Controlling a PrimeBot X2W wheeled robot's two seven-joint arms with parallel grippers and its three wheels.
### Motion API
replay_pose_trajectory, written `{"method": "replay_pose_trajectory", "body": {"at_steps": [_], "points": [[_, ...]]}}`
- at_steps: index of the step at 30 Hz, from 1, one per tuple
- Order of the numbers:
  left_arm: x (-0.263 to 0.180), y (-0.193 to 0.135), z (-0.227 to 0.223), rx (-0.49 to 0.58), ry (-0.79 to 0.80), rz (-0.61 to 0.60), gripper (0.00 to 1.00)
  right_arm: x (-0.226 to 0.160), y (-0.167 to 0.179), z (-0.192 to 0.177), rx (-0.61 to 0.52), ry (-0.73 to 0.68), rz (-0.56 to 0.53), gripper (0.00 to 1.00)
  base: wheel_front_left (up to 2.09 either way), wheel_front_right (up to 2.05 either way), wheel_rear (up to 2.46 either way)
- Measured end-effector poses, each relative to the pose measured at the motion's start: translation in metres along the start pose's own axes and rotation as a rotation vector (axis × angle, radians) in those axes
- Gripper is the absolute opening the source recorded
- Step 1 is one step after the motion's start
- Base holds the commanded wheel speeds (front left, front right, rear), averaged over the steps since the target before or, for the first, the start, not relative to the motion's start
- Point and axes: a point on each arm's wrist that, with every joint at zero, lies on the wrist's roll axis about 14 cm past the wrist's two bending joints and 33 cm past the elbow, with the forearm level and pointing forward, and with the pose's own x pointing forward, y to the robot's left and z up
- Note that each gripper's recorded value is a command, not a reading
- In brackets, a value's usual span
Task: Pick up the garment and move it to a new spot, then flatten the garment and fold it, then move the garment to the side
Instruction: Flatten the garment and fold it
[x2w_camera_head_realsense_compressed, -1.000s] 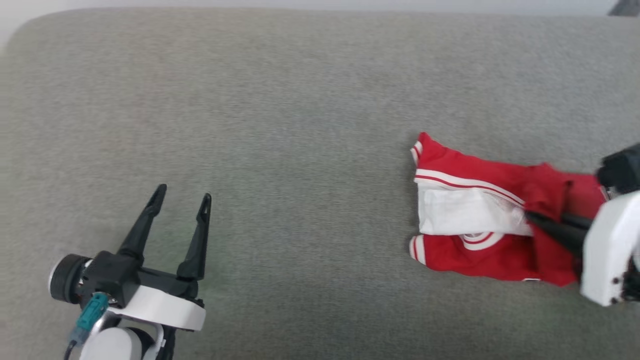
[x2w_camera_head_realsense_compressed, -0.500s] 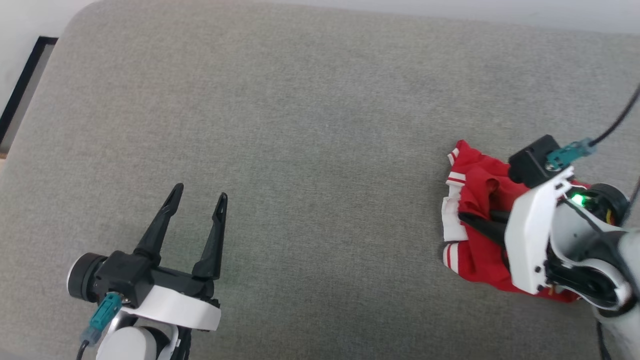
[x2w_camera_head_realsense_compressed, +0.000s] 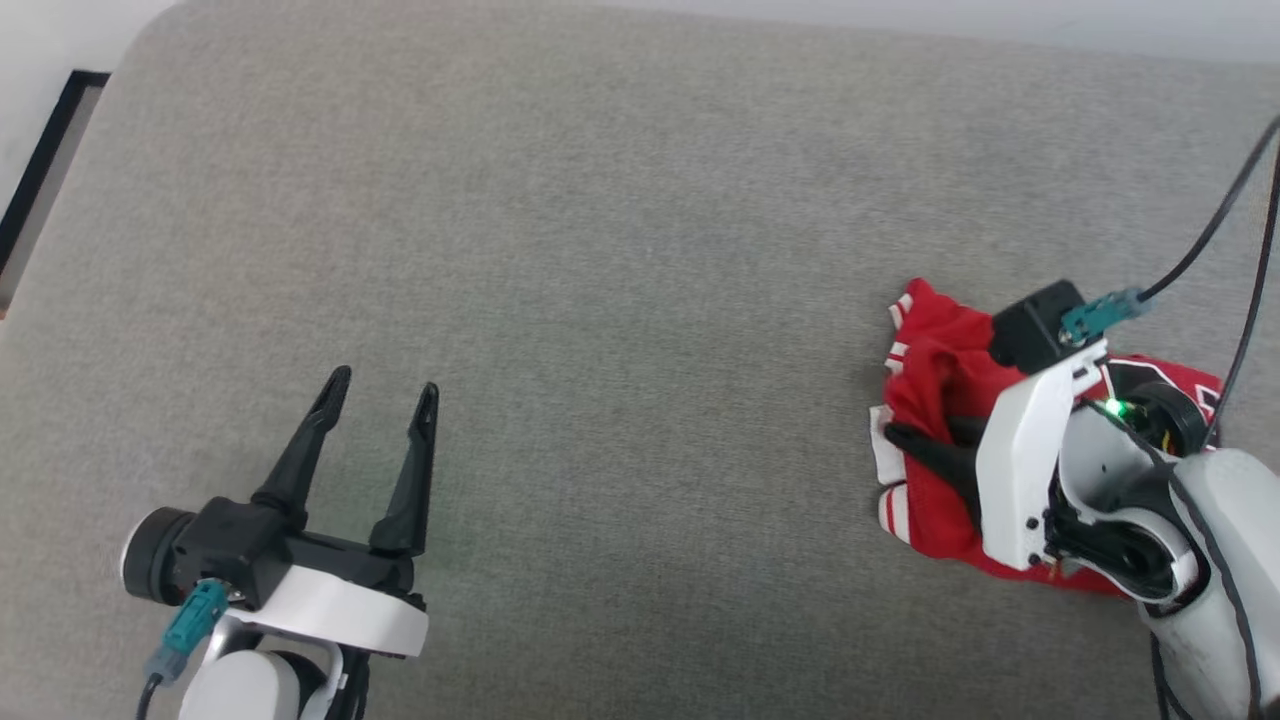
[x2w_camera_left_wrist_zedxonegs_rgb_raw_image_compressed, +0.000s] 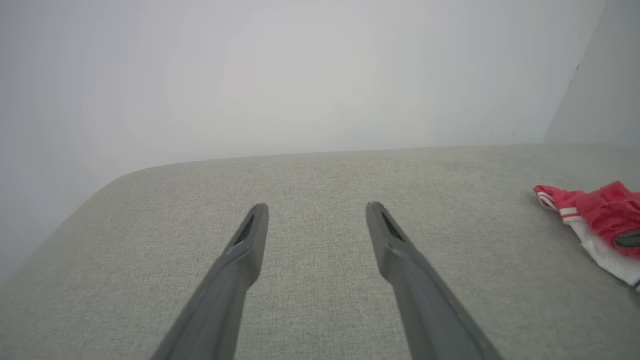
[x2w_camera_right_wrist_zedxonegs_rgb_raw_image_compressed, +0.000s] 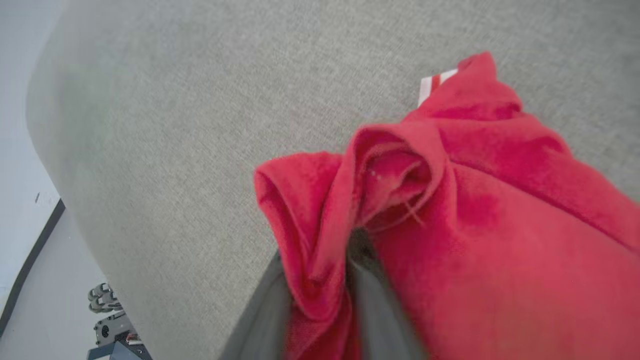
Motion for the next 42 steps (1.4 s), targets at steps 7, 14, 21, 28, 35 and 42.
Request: {"method": "replay_pose_trajectory", "body": {"at_steps": [7, 14, 21, 28, 35, 42], "points": [[0.005, -0.005, 0.005, 0.005, -0.018, -0.029, 1.00, -0.028, -0.008, 0.021, 0.037, -0.121, -0.027, 1.00, 0.00, 0.00, 0.00], [0.010, -0.019, 0.010, -0.005, -0.035, -0.075, 1.00, -0.078, -0.051, 0.033, 0.090, -0.276, -0.175, 1.00, 0.00, 0.00, 0.00], [0.016, -0.034, 0.008, -0.019, -0.029, -0.123, 1.00, -0.122, -0.087, 0.035, 0.095, -0.475, -0.335, 1.00, 0.00, 0.00, 0.00], [0.010, -0.034, 0.013, -0.065, -0.044, -0.111, 1.00, -0.159, -0.093, 0.034, 0.014, -0.709, -0.439, 1.00, 0.00, 0.00, 0.00], [-0.010, -0.021, 0.011, -0.070, -0.031, -0.067, 1.00, -0.193, -0.084, 0.030, -0.034, -0.923, -0.497, 1.00, 0.00, 0.00, 0.00], [-0.038, -0.008, 0.006, -0.076, -0.015, -0.006, 1.00, -0.204, -0.076, 0.008, -0.054, -0.956, -0.547, 1.00, 0.00, 0.00, 0.00]]}}
